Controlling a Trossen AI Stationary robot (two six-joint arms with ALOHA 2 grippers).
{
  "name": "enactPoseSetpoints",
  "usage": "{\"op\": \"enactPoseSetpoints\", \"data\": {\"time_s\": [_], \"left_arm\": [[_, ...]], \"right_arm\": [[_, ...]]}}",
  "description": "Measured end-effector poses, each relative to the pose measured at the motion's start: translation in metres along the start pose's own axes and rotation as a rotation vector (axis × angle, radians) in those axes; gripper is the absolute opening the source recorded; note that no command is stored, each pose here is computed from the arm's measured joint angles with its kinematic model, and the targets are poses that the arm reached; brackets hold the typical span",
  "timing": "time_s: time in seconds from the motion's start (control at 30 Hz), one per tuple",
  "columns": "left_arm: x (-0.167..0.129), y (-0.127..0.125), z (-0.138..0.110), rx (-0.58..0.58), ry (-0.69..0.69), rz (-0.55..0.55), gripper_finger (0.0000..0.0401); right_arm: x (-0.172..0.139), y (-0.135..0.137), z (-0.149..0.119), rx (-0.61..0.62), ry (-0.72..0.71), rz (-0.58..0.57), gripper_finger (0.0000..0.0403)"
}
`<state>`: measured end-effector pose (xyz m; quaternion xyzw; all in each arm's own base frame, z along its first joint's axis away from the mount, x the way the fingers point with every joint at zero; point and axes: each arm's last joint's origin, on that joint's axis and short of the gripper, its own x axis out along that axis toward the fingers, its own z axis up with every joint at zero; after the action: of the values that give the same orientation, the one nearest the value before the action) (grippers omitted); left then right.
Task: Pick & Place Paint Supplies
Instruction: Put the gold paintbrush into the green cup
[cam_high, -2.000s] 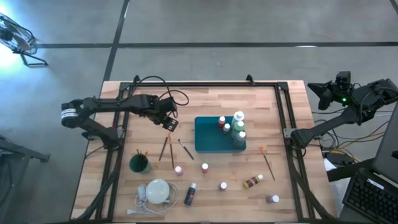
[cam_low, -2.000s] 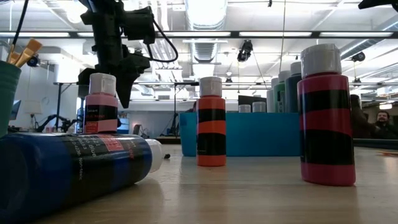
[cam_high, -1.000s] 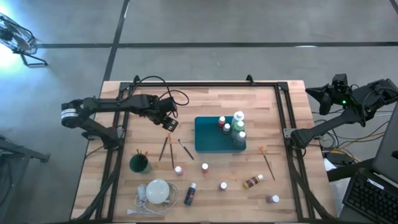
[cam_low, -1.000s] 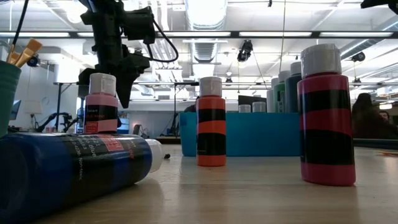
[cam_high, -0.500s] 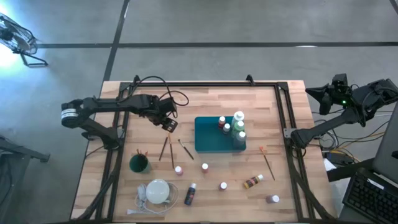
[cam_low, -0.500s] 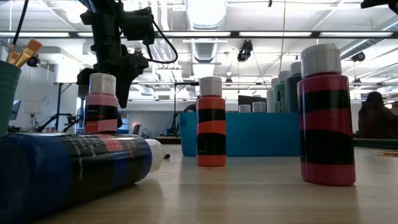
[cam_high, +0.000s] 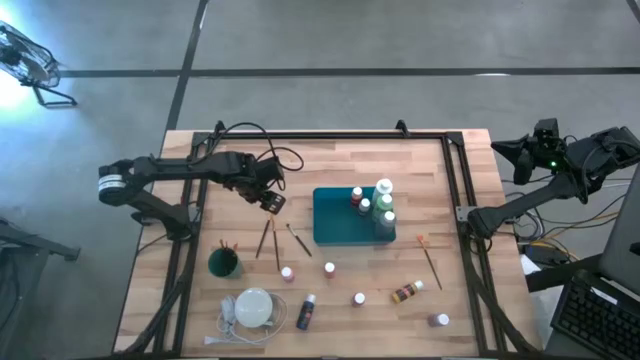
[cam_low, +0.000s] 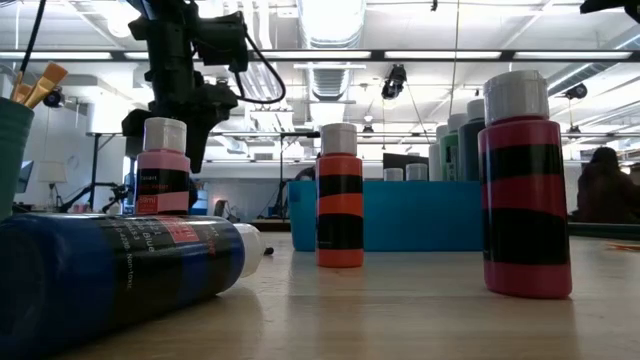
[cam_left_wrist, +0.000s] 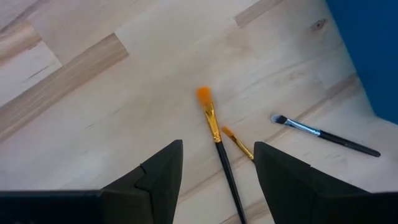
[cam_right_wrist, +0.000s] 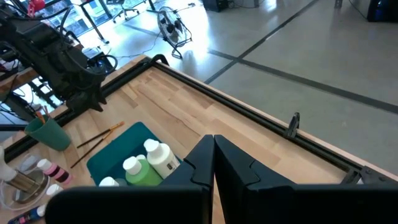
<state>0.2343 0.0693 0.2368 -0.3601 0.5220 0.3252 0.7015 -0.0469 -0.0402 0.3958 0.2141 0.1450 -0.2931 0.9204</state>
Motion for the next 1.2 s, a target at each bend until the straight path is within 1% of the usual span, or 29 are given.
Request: {"op": "enactPoseSetpoints", "data": {"time_s": [0.3,0.57,0.77,0.83,1.0,1.2], "left_arm": [[0.0,0.0,0.001,-0.003,-0.007,-0.002,0.0202],[0.0,0.003,0.004,-0.018,-0.032,0.02,0.0202],[0.001,-0.002,0.008,-0.005,-0.071,-0.021,0.0202],[0.005,-0.003,0.01,0.012,-0.068,-0.017,0.0202],[0.025,-0.006,0.013,0.029,-0.008,0.034,0.0202],[0.049,-0.01,0.016,0.021,0.048,0.065,0.0202]], "right_arm": [[0.0,0.0,0.0,0.0,0.0,0.0,0.0009],[0.0,0.0,0.0,0.0,0.0,0.0,0.0009],[0.0,0.0,0.0,0.0,0.0,0.0,0.0008],[0.0,0.0,0.0,0.0,0.0,0.0,0.0008],[0.0,0.0,0.0,0.001,0.0,0.0,0.0008],[0.0,0.0,0.0,0.002,0.0,0.0,0.0008]]}}
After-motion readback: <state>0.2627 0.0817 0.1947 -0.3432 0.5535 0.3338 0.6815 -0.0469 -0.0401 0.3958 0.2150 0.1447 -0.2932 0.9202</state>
